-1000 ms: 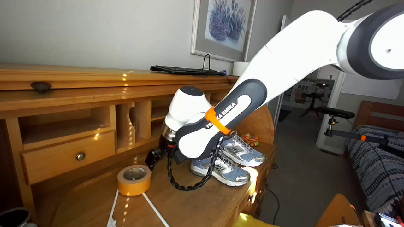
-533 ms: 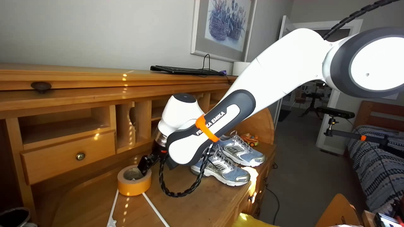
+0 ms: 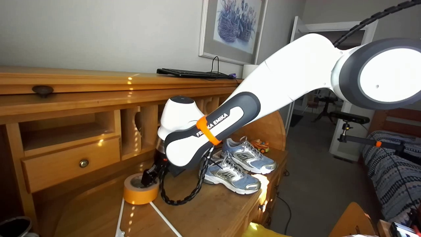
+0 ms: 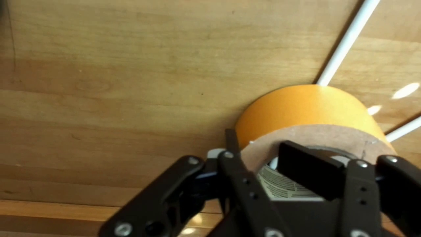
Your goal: Hang the coat hanger on the left drawer
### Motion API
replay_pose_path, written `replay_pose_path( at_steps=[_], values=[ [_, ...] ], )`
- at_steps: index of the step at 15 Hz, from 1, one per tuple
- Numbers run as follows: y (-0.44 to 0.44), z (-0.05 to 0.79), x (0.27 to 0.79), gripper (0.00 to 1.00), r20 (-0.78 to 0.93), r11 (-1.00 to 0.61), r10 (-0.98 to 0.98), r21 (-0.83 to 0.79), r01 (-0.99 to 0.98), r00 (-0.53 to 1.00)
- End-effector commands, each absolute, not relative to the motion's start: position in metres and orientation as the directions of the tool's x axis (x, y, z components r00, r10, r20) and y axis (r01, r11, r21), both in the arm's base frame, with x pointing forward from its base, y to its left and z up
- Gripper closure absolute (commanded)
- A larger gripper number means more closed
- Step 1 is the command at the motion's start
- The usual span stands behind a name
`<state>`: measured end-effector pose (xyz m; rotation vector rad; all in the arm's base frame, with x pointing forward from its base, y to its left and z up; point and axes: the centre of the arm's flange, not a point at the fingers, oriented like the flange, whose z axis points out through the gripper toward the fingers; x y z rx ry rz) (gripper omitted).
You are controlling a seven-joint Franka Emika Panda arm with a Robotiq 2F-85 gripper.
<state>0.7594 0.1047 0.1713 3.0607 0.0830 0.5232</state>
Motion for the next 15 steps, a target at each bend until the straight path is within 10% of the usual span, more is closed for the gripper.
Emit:
replay_pose_path(
  at_steps=[1, 2, 4, 12, 15],
  values=[
    [0.099, 0.166, 0.760, 0.95, 0.264, -0.997, 0.071, 0.046, 0.061, 0.962],
    [0.097, 0.166, 0.761, 0.53, 0.261, -0.997, 0.067, 0.042, 0.058, 0.963],
    [0.099, 0.170, 0.761, 0.57, 0.280, -0.997, 0.073, 0.040, 0.064, 0.957],
    [0.116, 0.188, 0.764, 0.00, 0.388, -0.990, 0.137, 0.027, 0.137, 0.911],
    [0.119, 0.176, 0.768, 0.00, 0.370, -0.989, 0.145, 0.031, 0.143, 0.918]
  ],
)
